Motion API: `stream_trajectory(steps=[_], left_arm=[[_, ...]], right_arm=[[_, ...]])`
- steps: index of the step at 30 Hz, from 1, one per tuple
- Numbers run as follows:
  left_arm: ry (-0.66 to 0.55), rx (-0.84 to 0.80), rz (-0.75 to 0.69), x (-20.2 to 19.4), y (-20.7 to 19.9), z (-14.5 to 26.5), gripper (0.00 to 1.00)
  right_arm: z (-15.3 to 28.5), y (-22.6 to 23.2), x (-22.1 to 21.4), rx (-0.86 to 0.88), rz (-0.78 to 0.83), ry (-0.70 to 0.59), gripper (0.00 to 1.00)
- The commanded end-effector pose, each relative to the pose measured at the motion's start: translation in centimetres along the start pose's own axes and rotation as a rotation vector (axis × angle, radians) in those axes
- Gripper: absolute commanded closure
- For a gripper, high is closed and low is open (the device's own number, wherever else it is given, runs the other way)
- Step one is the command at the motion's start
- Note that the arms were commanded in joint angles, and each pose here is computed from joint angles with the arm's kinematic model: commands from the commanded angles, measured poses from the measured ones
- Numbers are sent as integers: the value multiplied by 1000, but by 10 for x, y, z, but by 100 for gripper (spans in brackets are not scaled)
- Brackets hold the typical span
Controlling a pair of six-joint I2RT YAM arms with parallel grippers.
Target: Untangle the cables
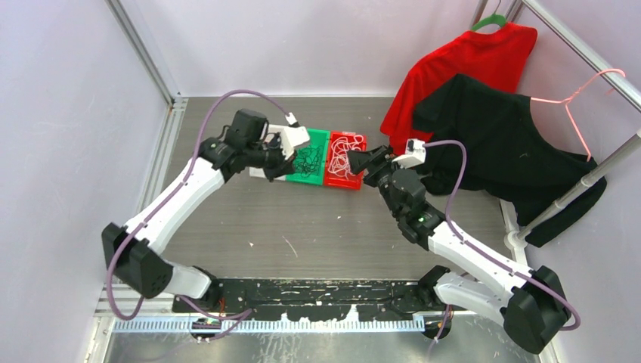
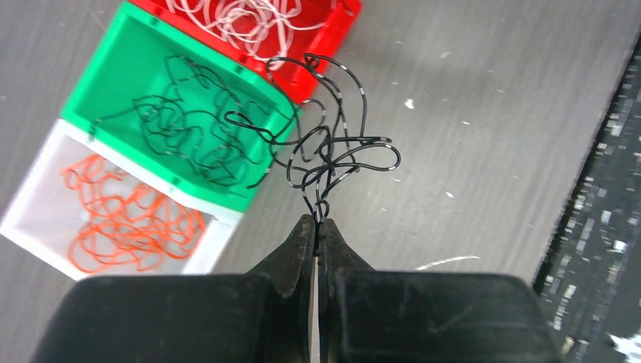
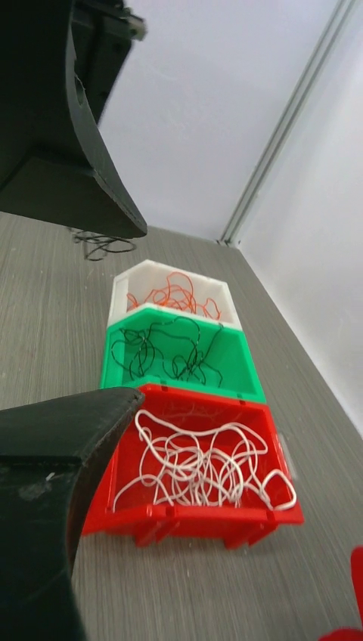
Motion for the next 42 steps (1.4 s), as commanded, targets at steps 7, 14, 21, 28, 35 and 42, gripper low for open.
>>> stream_trajectory(steps=[7, 14, 21, 28, 35, 42], left_arm=[[109, 155, -170, 17, 87, -53, 100], [182, 218, -152, 6, 128, -84, 66], [196, 203, -99, 13, 142, -63, 24], [35, 211, 140, 41, 139, 6, 1], [-118, 346, 500, -6, 151, 91, 1], [-208, 572, 639, -131, 144, 81, 1]], right_arm=[[12, -25, 9, -80, 59, -47, 23], [18, -32, 13, -112, 102, -47, 22], [20, -37, 14, -136, 140, -31, 21], [15, -48, 6, -189, 223, 20, 14], [17, -89, 6, -385, 334, -8, 0], [39, -134, 38, -652, 492, -230, 0]])
Point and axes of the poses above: each gripper's point midway between its finger pads, its own z axis back along the fingers, its own y axis along the line the jaws close on, x = y × z, the point moved 4 cm from there along z, back along the fingers, and after that the axes turned 3 degrees about -z, right-handed, at the moved point
